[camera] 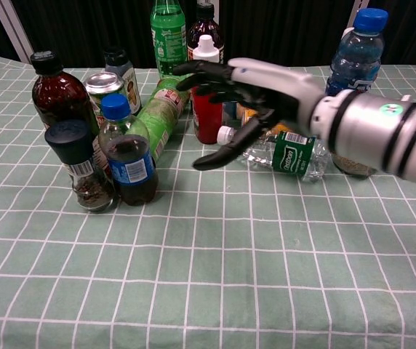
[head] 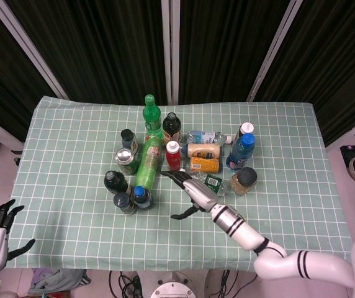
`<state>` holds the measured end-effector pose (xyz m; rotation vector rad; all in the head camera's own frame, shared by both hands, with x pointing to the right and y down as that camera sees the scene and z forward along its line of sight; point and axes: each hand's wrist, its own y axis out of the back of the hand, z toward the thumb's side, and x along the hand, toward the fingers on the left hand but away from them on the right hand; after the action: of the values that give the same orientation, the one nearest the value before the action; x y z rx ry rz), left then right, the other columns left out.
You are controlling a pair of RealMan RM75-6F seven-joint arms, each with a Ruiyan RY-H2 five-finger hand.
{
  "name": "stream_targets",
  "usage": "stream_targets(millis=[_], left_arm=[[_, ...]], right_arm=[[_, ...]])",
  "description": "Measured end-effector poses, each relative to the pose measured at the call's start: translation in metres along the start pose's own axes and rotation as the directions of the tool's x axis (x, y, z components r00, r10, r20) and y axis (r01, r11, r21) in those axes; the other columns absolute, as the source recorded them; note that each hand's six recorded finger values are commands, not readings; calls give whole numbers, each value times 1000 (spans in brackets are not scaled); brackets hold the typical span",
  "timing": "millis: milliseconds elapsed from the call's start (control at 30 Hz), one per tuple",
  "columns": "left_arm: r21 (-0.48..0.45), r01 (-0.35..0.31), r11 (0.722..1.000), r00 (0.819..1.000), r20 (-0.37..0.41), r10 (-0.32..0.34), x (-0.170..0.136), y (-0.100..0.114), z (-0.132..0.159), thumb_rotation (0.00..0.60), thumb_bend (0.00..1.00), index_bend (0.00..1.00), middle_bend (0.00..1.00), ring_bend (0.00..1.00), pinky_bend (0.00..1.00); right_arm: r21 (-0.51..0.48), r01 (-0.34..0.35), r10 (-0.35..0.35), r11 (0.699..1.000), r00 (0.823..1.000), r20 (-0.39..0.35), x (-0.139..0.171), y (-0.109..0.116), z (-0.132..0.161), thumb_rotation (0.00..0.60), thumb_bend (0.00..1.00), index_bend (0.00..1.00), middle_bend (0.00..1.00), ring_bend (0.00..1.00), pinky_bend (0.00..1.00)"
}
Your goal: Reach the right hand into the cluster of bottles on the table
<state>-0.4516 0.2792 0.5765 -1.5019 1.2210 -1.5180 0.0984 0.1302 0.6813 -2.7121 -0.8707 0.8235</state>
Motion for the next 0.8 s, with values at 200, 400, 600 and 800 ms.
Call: stream_targets(millis=[200, 400, 600, 800], left_arm=[[-4, 6, 1000, 1000, -16, -6, -2, -3, -7, 600, 0, 220, 109, 113, 160], [-10, 4, 1000, 999, -32, -5, -4, -3, -13, 600, 0, 220, 109, 113, 160], [-14, 1, 1000, 999, -43, -2, -8, -4, -17, 600, 0, 220, 109, 113, 160], [-15, -6, 1000, 999, -54, 5, -12, -1, -21, 600, 0, 219, 109, 113, 160]], right_arm=[[-26, -19, 19, 999, 1000, 9, -47, -30, 9, 600, 0, 0, 79, 0, 7], [4, 16, -16, 1000, 1000, 10, -65, -45, 7, 600, 41, 92, 205, 8, 75], [39, 123, -123, 992, 992, -15, -71, -47, 3, 600, 383, 505, 473, 226, 234], [12, 209, -207, 978, 975, -78, -62, -36, 9, 600, 463, 617, 538, 289, 280]])
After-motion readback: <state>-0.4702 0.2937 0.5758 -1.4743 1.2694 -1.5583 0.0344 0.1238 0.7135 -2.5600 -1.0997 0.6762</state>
